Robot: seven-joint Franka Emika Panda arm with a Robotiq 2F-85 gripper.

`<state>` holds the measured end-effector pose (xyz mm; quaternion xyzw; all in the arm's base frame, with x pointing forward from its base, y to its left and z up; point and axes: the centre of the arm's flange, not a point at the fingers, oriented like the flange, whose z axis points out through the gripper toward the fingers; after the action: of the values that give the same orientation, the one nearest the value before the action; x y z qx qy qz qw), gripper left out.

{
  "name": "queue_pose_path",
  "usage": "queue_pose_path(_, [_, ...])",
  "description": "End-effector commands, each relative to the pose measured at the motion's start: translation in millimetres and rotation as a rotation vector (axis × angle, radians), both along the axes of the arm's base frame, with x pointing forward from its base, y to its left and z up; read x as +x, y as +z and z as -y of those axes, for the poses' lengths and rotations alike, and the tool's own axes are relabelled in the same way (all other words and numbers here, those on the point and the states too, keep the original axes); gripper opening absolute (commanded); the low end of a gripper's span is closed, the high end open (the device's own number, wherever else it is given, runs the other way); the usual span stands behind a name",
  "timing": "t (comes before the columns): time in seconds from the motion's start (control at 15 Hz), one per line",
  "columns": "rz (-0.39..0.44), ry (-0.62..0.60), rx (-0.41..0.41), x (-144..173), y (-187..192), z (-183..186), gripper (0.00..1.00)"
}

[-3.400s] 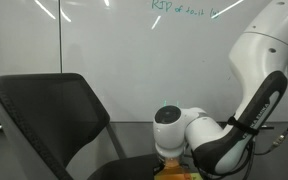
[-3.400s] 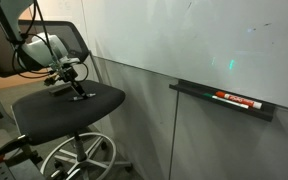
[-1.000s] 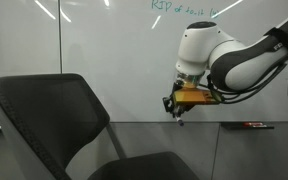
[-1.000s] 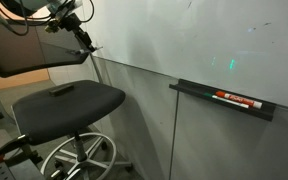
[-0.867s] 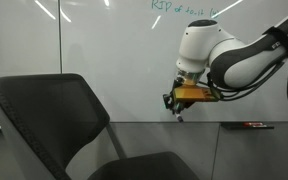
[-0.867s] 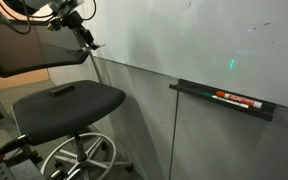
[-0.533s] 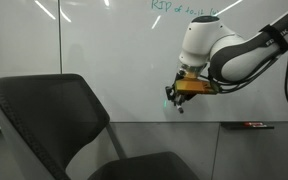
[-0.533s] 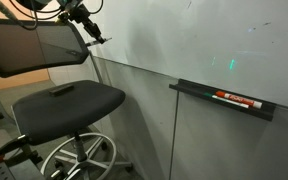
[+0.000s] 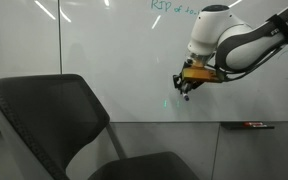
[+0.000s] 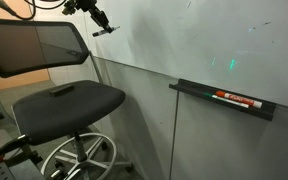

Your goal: Use the marker on the chair to draw on the white board

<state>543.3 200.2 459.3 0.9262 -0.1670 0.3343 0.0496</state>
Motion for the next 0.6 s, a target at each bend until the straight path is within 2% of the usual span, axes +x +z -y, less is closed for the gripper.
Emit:
queue_pose_path(0.0, [0.053, 0.010, -0.013, -11.4, 29.2, 19.5, 0.08])
queue_pose_path(0.27, [0.055, -0.017, -0.013, -8.6, 38.9, 42.1, 0.08])
queue_pose_path(0.47, [-0.024, -0.007, 0.009, -19.0, 46.0, 57.5, 0.08])
queue_pose_path(0.53, [-0.078, 0.015, 0.038, -23.8, 48.8, 61.7, 0.08])
